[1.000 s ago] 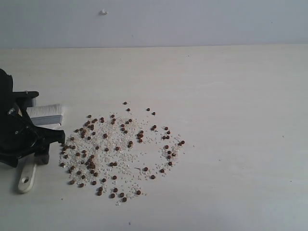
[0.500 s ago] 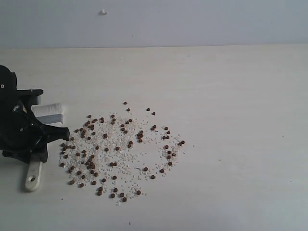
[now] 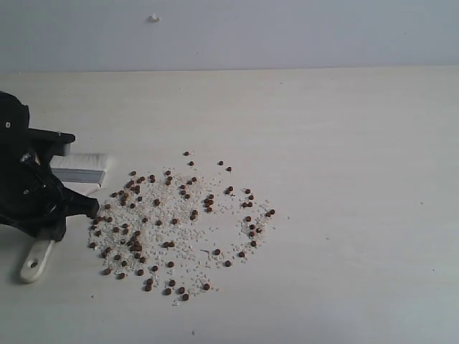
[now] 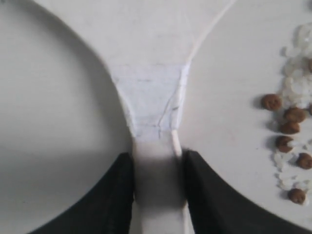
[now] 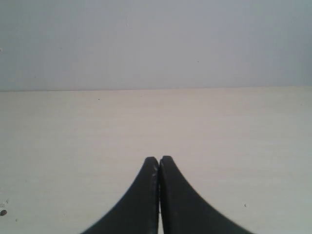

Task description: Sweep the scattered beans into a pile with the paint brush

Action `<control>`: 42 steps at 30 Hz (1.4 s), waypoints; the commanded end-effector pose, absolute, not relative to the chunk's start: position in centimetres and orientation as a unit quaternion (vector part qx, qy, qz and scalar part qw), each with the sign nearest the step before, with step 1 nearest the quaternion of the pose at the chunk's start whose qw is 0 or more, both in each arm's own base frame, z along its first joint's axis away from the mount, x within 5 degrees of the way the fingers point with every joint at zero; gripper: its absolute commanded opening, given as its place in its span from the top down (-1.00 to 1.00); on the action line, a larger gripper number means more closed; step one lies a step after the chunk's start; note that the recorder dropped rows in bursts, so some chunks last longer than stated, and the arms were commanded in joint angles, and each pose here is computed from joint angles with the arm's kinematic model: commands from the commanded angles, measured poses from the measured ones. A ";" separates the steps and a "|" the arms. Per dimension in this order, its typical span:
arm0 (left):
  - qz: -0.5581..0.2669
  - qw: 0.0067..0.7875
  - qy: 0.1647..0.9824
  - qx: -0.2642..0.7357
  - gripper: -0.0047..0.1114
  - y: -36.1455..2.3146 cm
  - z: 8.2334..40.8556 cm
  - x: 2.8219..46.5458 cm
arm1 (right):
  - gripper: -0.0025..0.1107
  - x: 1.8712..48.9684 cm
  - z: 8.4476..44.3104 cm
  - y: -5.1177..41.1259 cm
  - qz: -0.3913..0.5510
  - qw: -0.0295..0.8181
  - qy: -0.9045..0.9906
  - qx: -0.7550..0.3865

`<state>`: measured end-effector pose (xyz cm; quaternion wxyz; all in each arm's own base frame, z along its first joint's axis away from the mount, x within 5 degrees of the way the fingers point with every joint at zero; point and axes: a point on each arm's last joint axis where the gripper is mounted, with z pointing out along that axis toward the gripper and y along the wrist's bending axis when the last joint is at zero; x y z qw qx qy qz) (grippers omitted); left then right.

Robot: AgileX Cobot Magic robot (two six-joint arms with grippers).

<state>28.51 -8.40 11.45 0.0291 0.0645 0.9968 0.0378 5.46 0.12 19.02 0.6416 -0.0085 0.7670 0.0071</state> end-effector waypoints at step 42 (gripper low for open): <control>0.008 0.216 0.960 0.178 0.92 -11.2 22.0 32.9 | 0.96 5.6 21.1 0.1 0.004 0.730 0.683 -0.011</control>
